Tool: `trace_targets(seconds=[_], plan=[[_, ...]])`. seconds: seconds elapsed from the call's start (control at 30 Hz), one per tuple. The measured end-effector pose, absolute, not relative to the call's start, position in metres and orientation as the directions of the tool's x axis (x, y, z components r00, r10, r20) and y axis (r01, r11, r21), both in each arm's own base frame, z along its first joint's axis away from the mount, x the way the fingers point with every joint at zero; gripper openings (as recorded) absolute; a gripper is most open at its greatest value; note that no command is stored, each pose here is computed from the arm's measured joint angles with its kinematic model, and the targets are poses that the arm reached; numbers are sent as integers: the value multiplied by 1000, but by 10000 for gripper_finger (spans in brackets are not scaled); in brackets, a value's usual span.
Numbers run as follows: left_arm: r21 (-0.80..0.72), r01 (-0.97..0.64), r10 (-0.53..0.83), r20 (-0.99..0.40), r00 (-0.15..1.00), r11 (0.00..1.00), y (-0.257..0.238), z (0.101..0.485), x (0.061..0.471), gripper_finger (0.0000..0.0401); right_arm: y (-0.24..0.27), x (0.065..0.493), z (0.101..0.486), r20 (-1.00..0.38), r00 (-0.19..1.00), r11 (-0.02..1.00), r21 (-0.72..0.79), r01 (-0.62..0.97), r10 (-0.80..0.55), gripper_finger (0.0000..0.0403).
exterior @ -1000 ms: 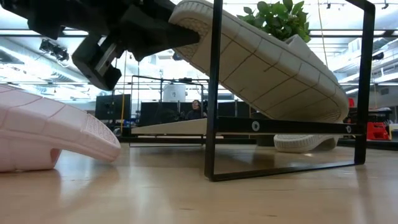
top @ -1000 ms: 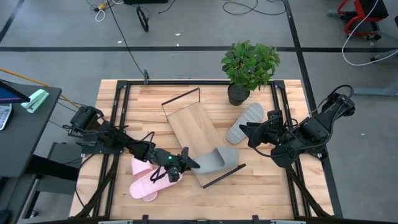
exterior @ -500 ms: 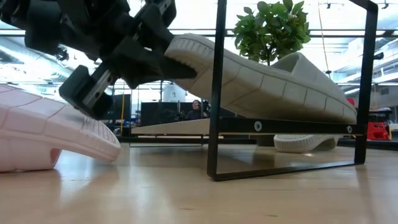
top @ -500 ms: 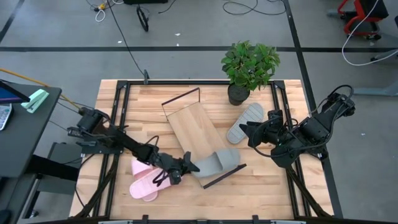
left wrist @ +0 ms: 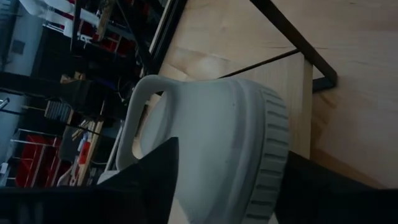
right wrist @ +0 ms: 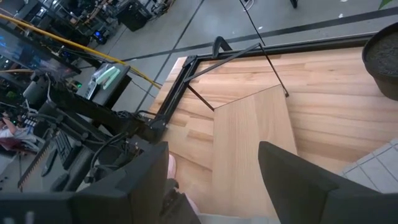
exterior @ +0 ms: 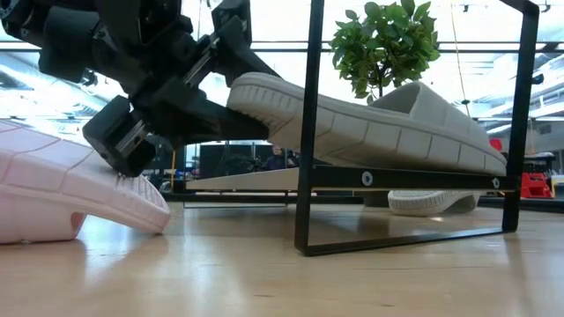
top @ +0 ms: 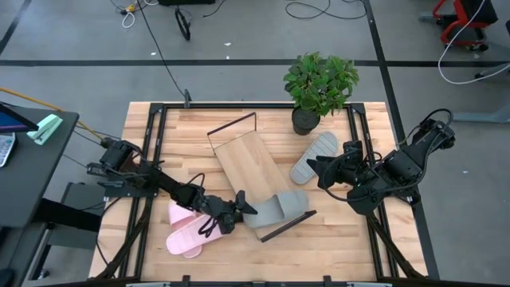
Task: Pick and place slides into the shelf
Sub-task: Put the left gray slide on the shelf
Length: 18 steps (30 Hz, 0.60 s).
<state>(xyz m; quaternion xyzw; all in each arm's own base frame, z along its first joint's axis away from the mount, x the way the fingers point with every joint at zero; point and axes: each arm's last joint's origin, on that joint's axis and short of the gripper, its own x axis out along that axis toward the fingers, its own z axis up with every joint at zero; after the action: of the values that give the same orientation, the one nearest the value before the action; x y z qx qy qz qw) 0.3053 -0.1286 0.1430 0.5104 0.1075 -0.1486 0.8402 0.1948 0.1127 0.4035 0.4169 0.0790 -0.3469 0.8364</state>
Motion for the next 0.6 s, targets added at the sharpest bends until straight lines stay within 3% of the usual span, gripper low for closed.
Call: trace_targets(seconds=[0.27, 0.6], plan=[[804, 382, -138, -360, 923, 456, -129, 141, 304, 248, 113, 195, 403, -440, 749, 410, 641, 648, -496, 254], [734, 446, -173, -420, 891, 512, -129, 137, 301, 244, 113, 195, 403, -447, 750, 415, 636, 650, -488, 254]])
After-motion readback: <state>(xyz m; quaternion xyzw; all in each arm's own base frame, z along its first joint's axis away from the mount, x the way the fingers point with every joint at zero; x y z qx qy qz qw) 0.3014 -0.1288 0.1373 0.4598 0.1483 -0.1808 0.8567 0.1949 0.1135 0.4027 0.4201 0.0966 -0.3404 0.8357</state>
